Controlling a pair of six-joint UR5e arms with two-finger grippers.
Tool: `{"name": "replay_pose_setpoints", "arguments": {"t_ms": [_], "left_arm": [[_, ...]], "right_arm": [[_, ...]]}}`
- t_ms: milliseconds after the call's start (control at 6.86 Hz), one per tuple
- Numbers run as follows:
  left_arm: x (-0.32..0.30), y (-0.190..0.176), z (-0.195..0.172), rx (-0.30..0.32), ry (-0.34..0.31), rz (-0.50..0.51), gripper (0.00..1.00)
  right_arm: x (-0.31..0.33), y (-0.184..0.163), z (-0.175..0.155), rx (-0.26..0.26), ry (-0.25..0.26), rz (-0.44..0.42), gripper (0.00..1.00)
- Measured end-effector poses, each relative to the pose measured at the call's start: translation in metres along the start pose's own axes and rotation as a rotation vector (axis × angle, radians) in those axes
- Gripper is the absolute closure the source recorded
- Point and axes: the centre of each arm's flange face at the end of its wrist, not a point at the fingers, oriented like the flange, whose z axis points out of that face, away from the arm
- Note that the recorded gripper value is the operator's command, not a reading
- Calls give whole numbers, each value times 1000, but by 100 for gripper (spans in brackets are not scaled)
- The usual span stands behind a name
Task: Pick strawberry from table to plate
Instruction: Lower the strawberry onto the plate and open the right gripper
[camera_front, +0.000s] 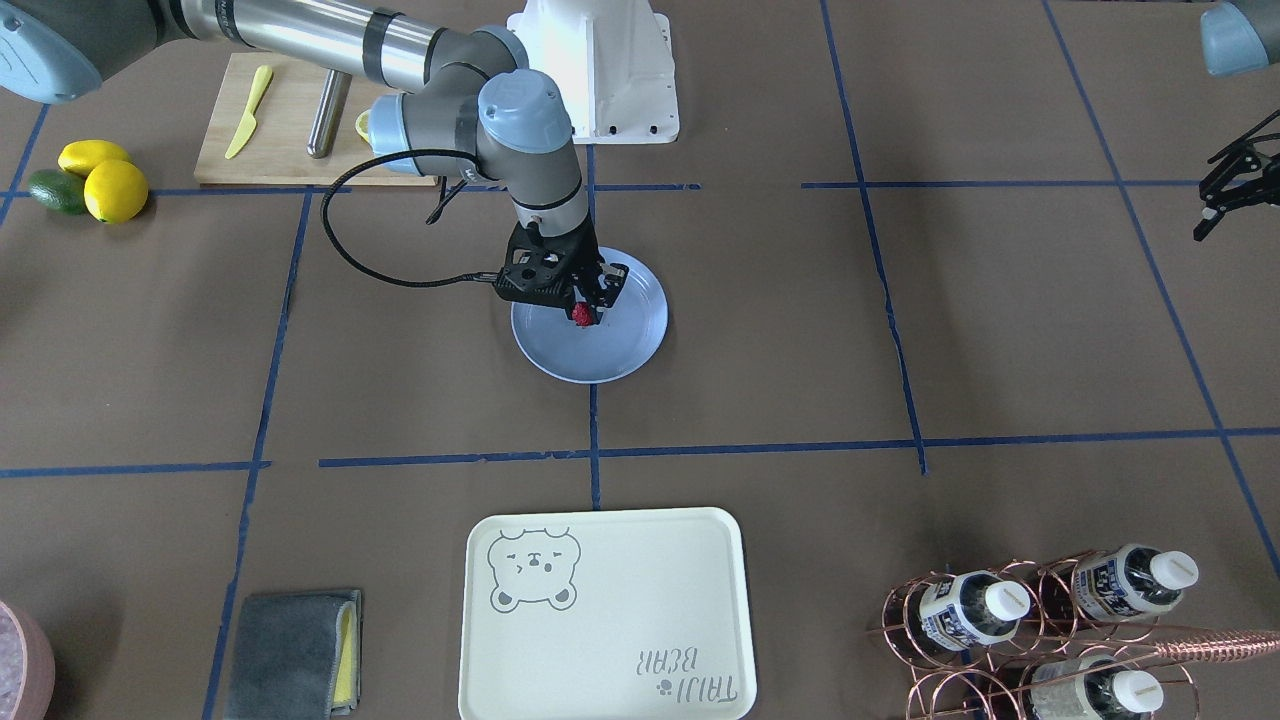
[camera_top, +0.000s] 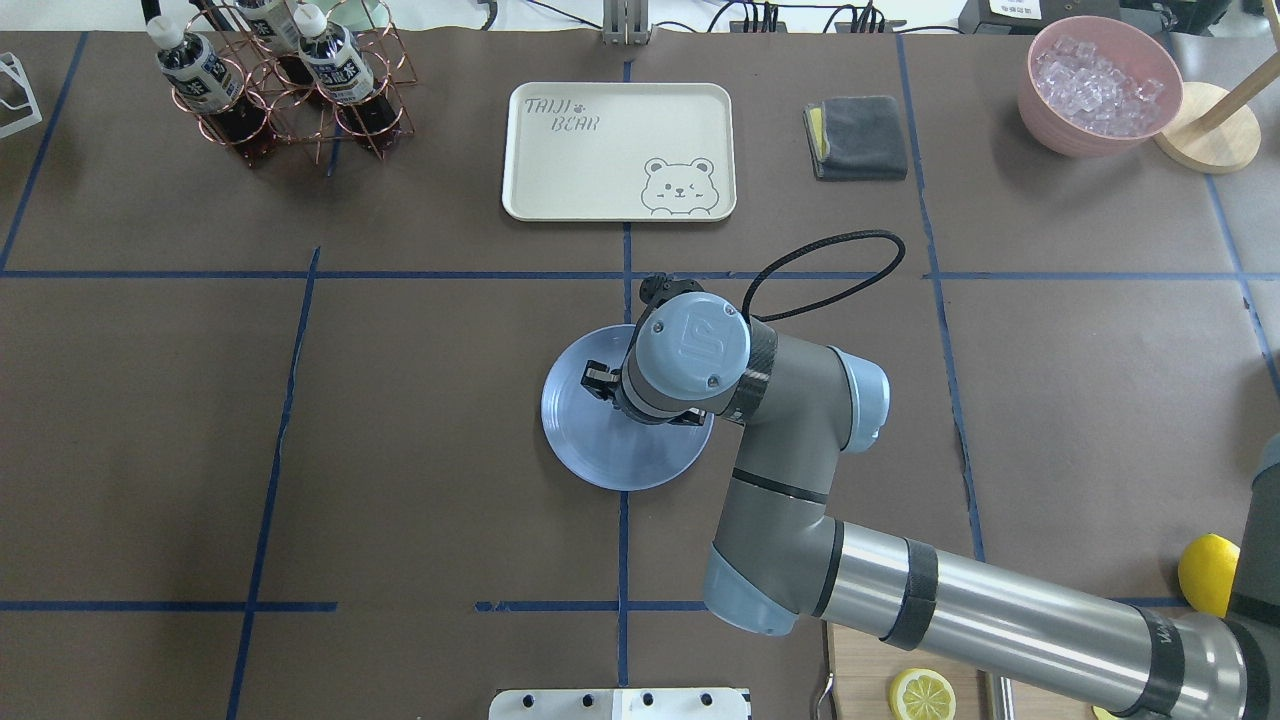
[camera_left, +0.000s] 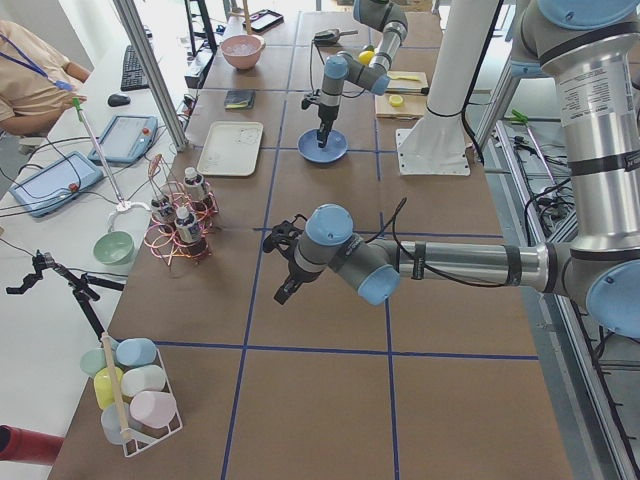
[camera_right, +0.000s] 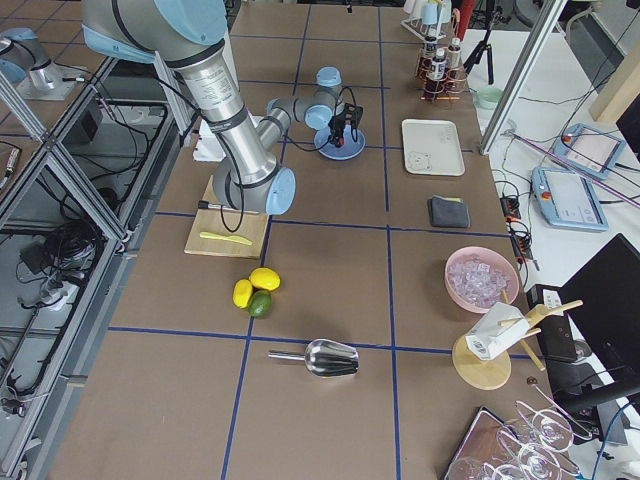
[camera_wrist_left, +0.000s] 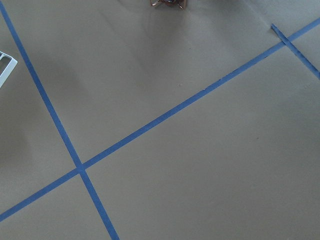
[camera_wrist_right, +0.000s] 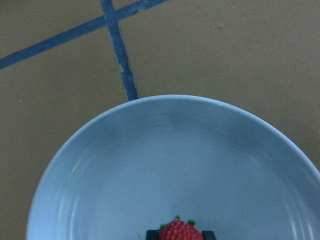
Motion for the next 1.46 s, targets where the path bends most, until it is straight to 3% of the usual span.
{"name": "replay_pose_setpoints", "arguments": {"t_ms": [292, 438, 729, 875, 1167, 1458], "left_arm": [[0, 0, 0, 0, -1, 0, 0], [-1, 1, 1, -1, -1, -1, 0], [-1, 1, 1, -2, -1, -2, 0], [-1, 1, 1, -2, -2, -2, 0], [-2, 2, 0, -2, -2, -3, 0], [-2, 3, 0, -1, -2, -4, 0]], "right_arm": [[1, 0, 1, 1, 5, 1, 82], [0, 0, 1, 2, 13, 2, 49], [-1, 1, 1, 1, 25, 17, 38], [-2, 2, 1, 1, 25, 34, 0], [-6, 4, -3, 4, 15, 47, 0], [-5, -3, -31, -3, -25, 47, 0]]}}
